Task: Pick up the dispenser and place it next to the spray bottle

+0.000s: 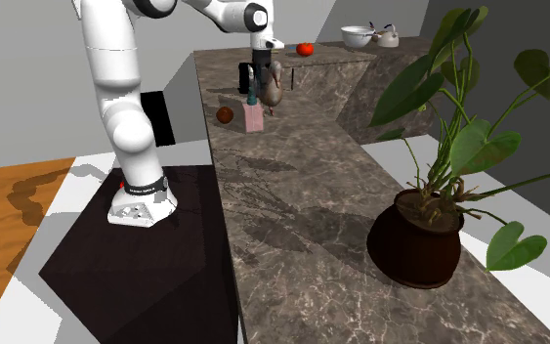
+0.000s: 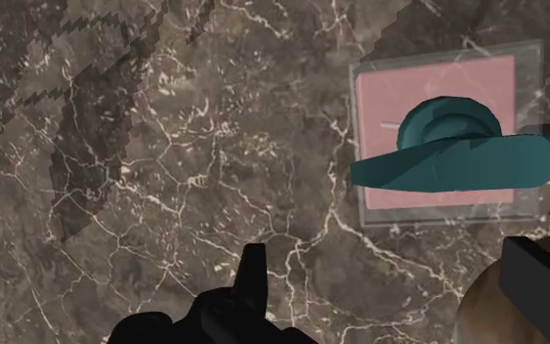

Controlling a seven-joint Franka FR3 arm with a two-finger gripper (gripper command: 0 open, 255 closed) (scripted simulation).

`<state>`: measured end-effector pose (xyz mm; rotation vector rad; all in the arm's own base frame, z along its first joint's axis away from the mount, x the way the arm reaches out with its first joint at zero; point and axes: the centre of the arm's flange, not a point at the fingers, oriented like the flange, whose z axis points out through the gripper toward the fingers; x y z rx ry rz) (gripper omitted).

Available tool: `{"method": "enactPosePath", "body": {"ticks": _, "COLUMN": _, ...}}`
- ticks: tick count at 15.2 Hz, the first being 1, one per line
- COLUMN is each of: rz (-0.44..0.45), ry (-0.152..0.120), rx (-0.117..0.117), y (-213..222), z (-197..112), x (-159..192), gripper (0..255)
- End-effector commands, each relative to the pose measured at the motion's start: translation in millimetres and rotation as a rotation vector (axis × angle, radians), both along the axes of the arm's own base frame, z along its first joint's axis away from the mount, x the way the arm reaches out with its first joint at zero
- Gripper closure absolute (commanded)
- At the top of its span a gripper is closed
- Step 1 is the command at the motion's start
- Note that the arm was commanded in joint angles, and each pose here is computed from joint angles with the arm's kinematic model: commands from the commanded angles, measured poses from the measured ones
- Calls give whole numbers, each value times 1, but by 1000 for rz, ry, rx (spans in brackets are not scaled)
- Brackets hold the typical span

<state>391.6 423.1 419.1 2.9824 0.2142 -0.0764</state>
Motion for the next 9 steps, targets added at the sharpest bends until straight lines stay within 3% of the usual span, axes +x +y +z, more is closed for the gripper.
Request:
{"method": "enactPosePath", "body": {"ticks": 1, "rz": 0, "ry": 0, "rx": 0, "y": 4, "z": 20, "x": 1, "gripper": 0}}
{"method": "enactPosePath", "body": {"ticks": 3, "rz": 0, "ry": 0, "rx": 0, "y": 7, "z": 43, "x": 2, "gripper": 0}}
{"method": "enactPosePath", "body": {"ticks": 9, "rz": 0, "ry": 0, "rx": 0, "y": 7, "z": 43, "x": 2, "gripper": 0}}
